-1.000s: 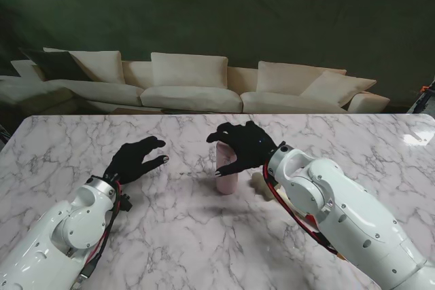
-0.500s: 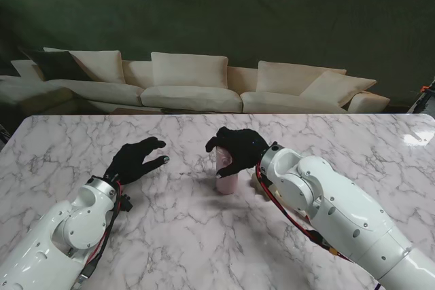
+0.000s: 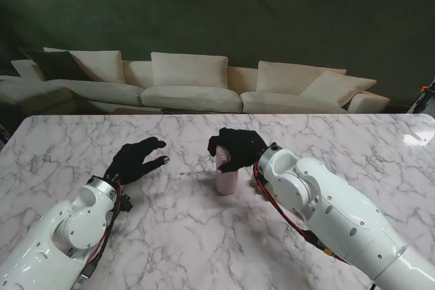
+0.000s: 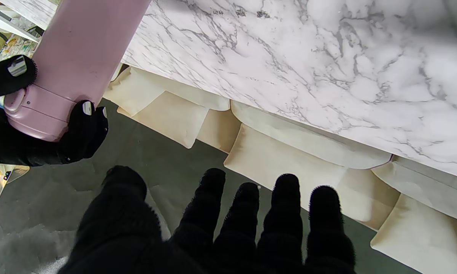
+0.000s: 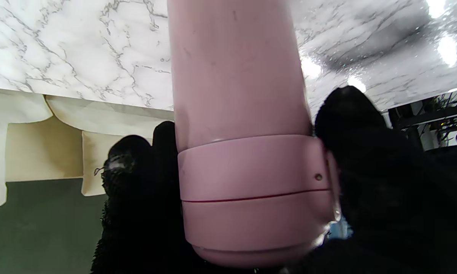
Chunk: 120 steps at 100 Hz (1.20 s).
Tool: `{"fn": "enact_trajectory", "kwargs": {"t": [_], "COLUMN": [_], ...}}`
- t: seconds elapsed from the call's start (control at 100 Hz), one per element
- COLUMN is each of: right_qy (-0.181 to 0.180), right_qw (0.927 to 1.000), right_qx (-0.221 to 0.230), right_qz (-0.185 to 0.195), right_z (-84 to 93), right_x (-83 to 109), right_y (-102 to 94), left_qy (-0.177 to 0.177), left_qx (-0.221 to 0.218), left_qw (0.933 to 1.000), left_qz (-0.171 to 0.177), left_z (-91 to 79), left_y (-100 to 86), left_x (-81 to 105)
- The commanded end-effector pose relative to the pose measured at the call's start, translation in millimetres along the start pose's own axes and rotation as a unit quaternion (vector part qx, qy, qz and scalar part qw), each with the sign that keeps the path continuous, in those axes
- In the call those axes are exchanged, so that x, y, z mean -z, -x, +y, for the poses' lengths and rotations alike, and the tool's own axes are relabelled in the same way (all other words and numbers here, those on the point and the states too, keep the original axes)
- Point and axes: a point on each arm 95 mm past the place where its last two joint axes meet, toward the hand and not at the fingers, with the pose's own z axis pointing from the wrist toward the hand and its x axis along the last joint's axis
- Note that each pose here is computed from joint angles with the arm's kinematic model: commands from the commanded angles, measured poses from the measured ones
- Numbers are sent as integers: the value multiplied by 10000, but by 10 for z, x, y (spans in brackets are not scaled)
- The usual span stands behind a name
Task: Clean the thermos with cup brush
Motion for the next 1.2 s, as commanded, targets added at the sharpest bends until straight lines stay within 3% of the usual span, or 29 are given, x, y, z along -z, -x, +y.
{"fn": "enact_trajectory", "kwargs": {"t": [0.0, 0.31, 0.64, 0.72, 0.92, 1.19], "right_qy": [-85, 532, 1421, 1579, 1870, 2037], "right_qw": [9996, 9936, 9760, 9719, 9621, 9518], "right_qx": [-237, -936, -1462, -1546, -1778, -2086], "right_qz": [-89, -355, -759, -813, -886, -951], "right_z": [-130, -80, 17, 52, 124, 169], "right_x": [49, 159, 213, 201, 101, -8], "right_y": [-22, -5, 66, 55, -43, -153], "left_qy": [76, 18, 290, 380, 593, 761], "left_qx": [-3, -48, 179, 228, -334, -452], "left_qw": [10000, 9999, 9986, 9974, 9908, 9872], "left_qz": [-8, 104, 405, 568, 1168, 1325], "left_z": [24, 33, -7, -61, -212, -75], "left_y": [-4, -16, -213, -319, -606, -823], "left_x": [-4, -30, -84, -144, -378, -634]}}
